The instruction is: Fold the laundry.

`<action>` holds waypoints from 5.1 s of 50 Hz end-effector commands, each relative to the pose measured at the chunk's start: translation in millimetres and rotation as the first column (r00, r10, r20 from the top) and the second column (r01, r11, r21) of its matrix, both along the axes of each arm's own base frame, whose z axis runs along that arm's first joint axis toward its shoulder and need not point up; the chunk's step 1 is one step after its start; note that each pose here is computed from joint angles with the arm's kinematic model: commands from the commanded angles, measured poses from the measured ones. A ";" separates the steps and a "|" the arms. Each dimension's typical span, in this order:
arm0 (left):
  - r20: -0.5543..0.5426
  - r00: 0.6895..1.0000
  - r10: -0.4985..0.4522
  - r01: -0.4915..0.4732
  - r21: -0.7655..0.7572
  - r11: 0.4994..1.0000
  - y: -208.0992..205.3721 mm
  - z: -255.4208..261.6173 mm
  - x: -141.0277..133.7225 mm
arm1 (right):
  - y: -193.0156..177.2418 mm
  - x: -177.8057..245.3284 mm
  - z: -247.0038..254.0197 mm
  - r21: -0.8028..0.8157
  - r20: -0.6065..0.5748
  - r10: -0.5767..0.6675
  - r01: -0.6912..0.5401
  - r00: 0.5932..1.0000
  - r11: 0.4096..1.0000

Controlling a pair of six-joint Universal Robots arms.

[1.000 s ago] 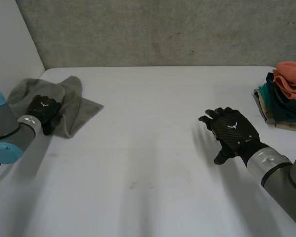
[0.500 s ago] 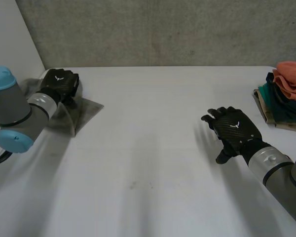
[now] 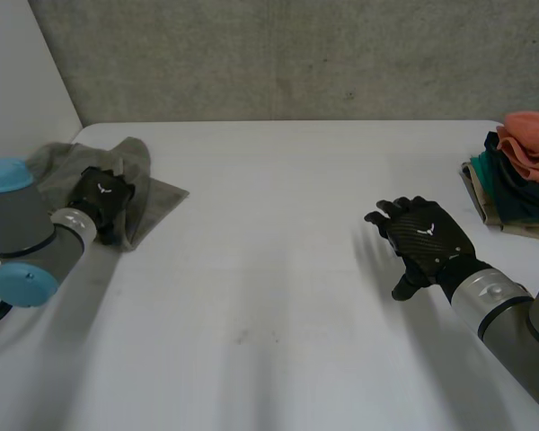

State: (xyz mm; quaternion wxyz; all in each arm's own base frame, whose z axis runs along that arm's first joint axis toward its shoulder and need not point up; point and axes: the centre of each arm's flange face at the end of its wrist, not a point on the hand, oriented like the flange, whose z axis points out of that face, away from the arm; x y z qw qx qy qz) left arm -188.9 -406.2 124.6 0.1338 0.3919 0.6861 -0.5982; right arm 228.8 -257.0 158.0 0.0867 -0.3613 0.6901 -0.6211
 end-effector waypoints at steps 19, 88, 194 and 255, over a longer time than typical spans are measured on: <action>-0.026 1.000 0.011 -0.011 -0.004 1.000 -13.2 -11.8 -2.6 | 0.7 1.2 -10.0 0.032 -0.008 0.003 -0.002 1.000 0.999; -0.099 0.994 -0.052 0.053 0.004 0.999 6.7 -6.3 -27.6 | -16.3 -15.0 -5.6 0.007 -0.023 -0.106 0.107 0.994 0.994; -0.247 0.810 -0.531 0.557 0.042 0.830 104.4 -19.1 -242.1 | 43.6 -38.2 8.9 0.327 -0.291 0.091 0.009 0.952 0.945; -0.339 0.877 -0.340 -0.016 -0.727 0.686 53.1 235.7 -196.8 | -79.1 -2.0 188.1 -0.684 0.084 -0.160 0.174 0.984 0.709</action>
